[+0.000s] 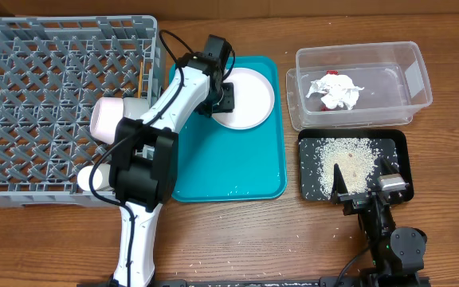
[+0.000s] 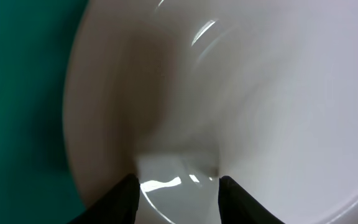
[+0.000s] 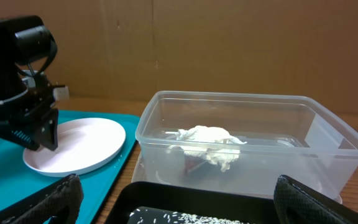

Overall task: Sort waste into correct bins and load items into the dishwasher
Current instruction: 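Reach the left gripper to the white plate and grasp its edge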

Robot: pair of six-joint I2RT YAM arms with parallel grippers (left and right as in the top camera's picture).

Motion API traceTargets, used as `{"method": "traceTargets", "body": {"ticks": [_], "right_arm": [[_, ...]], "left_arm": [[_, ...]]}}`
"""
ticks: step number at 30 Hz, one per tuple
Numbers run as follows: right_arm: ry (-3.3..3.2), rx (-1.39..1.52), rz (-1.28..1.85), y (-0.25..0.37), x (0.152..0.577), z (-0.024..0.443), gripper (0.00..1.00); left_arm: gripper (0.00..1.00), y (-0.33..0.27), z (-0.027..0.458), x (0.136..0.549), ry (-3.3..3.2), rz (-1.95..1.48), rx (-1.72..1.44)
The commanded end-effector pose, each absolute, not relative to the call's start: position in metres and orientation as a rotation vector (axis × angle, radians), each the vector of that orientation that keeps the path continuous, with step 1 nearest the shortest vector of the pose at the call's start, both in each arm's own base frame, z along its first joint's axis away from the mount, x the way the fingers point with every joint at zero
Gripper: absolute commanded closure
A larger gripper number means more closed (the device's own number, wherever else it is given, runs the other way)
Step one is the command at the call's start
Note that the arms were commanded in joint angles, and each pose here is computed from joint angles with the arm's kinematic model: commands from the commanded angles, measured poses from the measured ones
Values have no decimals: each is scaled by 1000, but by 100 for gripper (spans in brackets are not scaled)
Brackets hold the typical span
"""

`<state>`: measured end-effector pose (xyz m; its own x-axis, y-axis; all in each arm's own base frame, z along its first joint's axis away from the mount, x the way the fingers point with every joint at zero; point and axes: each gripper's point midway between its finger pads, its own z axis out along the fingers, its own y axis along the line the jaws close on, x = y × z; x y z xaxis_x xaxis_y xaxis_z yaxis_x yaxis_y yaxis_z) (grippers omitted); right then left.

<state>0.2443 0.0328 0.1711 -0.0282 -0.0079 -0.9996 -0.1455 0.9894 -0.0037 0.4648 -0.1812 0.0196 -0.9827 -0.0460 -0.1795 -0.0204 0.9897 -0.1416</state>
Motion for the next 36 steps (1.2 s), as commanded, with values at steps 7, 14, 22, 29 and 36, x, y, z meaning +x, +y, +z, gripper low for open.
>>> {"method": "traceTargets", "body": {"ticks": [7,14,22,29,36], "right_arm": [[1588,-112,102,30,245,170,0],[1588,-112,102,30,245,170,0],[1588,-112,102,30,245,170,0],[1588,-112,102,30,245,170,0],[1588,-112,102,30,245,170,0]], "left_arm": [[61,-182,19,459,2983,-229,-79],[46,-165,86,466,2883,-143,-99],[44,-132,69,461,2919,3,-153],[51,-123,28,452,3024,-21,-195],[59,-141,20,447,3056,-114,-84]]}}
